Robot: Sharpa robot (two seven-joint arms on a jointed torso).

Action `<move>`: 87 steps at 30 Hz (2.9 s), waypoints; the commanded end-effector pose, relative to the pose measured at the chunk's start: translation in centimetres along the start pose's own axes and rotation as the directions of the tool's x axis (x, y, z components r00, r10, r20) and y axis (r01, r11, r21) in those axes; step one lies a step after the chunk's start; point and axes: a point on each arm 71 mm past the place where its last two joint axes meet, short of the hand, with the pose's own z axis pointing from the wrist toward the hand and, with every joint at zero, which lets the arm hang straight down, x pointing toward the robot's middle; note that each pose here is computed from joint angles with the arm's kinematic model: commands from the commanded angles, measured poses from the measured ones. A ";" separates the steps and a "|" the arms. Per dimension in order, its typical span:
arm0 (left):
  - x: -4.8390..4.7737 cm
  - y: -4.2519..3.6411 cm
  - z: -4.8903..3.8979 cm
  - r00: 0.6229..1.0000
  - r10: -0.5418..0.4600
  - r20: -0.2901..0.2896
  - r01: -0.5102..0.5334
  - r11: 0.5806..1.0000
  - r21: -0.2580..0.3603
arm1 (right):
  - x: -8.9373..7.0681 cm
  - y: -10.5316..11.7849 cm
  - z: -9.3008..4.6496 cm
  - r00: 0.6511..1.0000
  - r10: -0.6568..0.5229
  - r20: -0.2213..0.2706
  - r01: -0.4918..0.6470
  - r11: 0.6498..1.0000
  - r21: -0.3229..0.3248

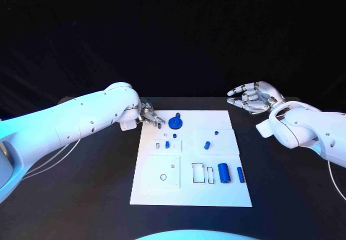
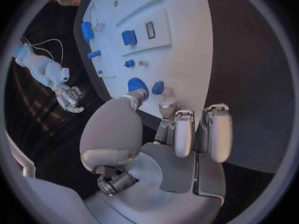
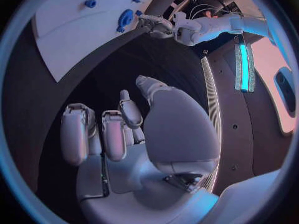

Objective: Assemble the parts on the task board

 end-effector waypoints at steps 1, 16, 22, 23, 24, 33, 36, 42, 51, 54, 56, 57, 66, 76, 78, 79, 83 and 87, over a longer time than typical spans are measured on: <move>0.27 -0.41 -0.01 1.000 0.007 -0.022 -0.007 1.000 0.023 | 0.1 0.1 0.0 1.000 -0.003 -0.008 0.003 1.000 -0.015; 0.33 -0.52 -0.01 1.000 0.009 -0.024 -0.008 1.000 0.029 | 0.2 0.2 0.0 1.000 -0.003 -0.008 0.003 1.000 -0.014; 0.29 -0.50 0.03 1.000 0.006 -0.020 -0.006 1.000 0.027 | 0.2 0.2 0.0 1.000 -0.003 -0.009 0.003 1.000 -0.014; 0.28 -0.50 0.03 1.000 0.006 -0.019 -0.005 1.000 0.027 | 0.2 0.2 0.0 1.000 -0.003 -0.009 0.003 1.000 -0.014; 0.28 -0.50 0.03 1.000 0.006 -0.019 -0.005 1.000 0.027 | 0.2 0.2 0.0 1.000 -0.003 -0.009 0.003 1.000 -0.014; 0.40 -0.64 0.03 1.000 0.003 -0.029 -0.002 0.999 0.034 | 0.2 0.2 0.0 1.000 -0.004 -0.009 0.004 1.000 -0.015; 0.45 -0.66 0.04 0.999 0.005 -0.035 -0.003 0.999 0.036 | 0.2 0.2 0.0 1.000 -0.004 -0.009 0.003 1.000 -0.016; 0.46 -0.56 0.04 0.999 0.001 -0.039 0.001 0.999 0.037 | 0.2 0.2 0.0 1.000 -0.004 -0.005 0.004 1.000 -0.020; 0.16 -0.06 -0.22 0.999 -0.032 -0.004 0.032 0.999 0.038 | 0.1 0.2 -0.1 1.000 -0.004 -0.003 0.004 1.000 -0.020; 0.16 0.15 -0.48 0.998 -0.059 -0.001 0.059 0.997 0.045 | 0.1 0.2 -0.1 1.000 -0.005 -0.002 0.005 1.000 -0.019; 0.23 0.24 -0.72 0.997 -0.077 -0.004 0.077 0.996 0.053 | 0.0 0.2 -0.1 1.000 -0.006 -0.001 0.006 1.000 -0.019; 0.30 0.28 -0.88 0.996 -0.085 -0.006 0.085 0.995 0.058 | 0.0 0.2 -0.1 1.000 -0.006 -0.001 0.006 1.000 -0.018; 1.24 0.38 -2.87 0.993 -0.118 -0.016 0.119 0.987 0.109 | -0.1 0.1 -0.2 1.000 -0.007 0.000 0.007 1.000 -0.016; 2.62 0.92 -4.85 0.995 -0.099 0.022 0.095 0.986 0.139 | -0.3 0.0 -0.3 1.000 -0.009 0.002 0.009 1.000 -0.014; 2.81 0.97 -5.00 0.995 -0.090 0.033 0.085 0.987 0.139 | -0.3 0.0 -0.3 1.000 -0.009 0.003 0.009 1.000 -0.014; 2.96 1.01 -5.11 0.996 -0.083 0.041 0.076 0.987 0.139 | -0.3 0.0 -0.3 1.000 -0.009 0.003 0.009 1.000 -0.013; 3.56 1.06 -5.38 0.996 -0.062 0.056 0.054 0.989 0.140 | -0.3 -0.1 -0.3 1.000 -0.009 0.002 0.009 1.000 -0.013; 4.27 1.16 -5.42 0.997 -0.044 0.063 0.035 0.990 0.139 | -0.3 -0.1 -0.3 1.000 -0.009 0.002 0.009 1.000 -0.013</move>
